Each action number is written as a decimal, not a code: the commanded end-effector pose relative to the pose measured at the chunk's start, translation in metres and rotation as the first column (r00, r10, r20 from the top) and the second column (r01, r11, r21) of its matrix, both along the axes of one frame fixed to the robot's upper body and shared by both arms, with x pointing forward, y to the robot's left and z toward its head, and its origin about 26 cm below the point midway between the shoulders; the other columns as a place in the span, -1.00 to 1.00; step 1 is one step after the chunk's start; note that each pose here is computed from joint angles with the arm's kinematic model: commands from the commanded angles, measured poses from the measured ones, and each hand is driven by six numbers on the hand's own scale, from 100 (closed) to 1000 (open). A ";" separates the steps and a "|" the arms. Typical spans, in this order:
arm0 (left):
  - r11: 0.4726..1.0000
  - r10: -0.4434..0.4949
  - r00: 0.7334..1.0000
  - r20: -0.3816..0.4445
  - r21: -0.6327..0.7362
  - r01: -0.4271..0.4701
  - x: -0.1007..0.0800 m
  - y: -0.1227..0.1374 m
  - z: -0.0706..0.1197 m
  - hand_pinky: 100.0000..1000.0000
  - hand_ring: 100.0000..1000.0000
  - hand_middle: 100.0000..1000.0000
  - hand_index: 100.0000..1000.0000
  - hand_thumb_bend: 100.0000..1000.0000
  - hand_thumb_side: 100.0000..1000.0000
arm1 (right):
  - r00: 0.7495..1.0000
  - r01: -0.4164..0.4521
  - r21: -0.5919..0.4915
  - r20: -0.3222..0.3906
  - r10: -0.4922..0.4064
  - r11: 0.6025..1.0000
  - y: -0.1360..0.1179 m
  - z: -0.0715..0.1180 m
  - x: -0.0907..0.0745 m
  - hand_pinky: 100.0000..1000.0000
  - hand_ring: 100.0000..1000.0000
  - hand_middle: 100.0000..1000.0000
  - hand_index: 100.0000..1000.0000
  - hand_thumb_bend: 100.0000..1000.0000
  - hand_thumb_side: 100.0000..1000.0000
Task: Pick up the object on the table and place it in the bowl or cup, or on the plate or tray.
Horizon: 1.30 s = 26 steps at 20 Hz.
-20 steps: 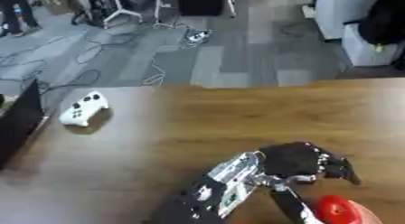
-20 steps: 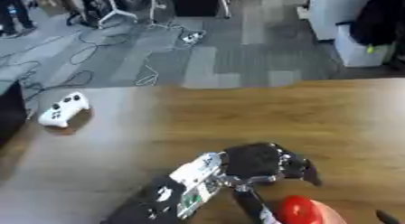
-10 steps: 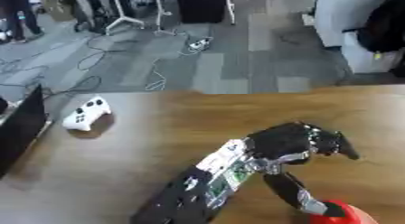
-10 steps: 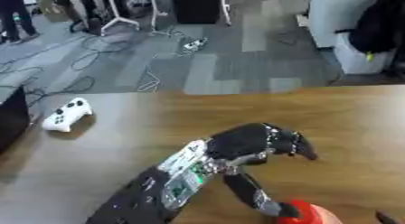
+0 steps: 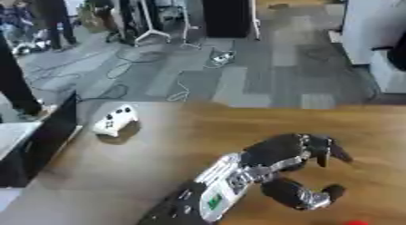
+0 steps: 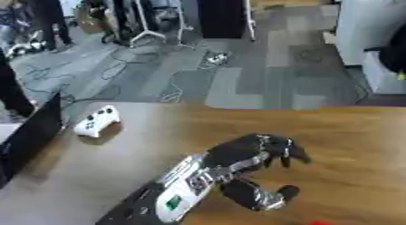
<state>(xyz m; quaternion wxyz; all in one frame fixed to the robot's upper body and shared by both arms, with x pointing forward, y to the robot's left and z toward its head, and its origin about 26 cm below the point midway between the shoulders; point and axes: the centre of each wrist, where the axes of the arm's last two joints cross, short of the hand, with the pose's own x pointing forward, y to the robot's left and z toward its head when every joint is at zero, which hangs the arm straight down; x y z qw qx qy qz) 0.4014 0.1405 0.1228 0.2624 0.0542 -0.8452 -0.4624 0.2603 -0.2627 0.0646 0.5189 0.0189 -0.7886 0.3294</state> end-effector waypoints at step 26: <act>0.725 -0.156 0.781 -0.605 -0.606 -0.325 -0.097 -0.023 -0.143 0.09 0.57 0.88 0.95 -0.76 1.00 | 0.998 -0.043 0.206 0.049 0.033 0.978 0.015 0.022 0.022 0.20 0.48 0.38 1.00 -1.00 0.79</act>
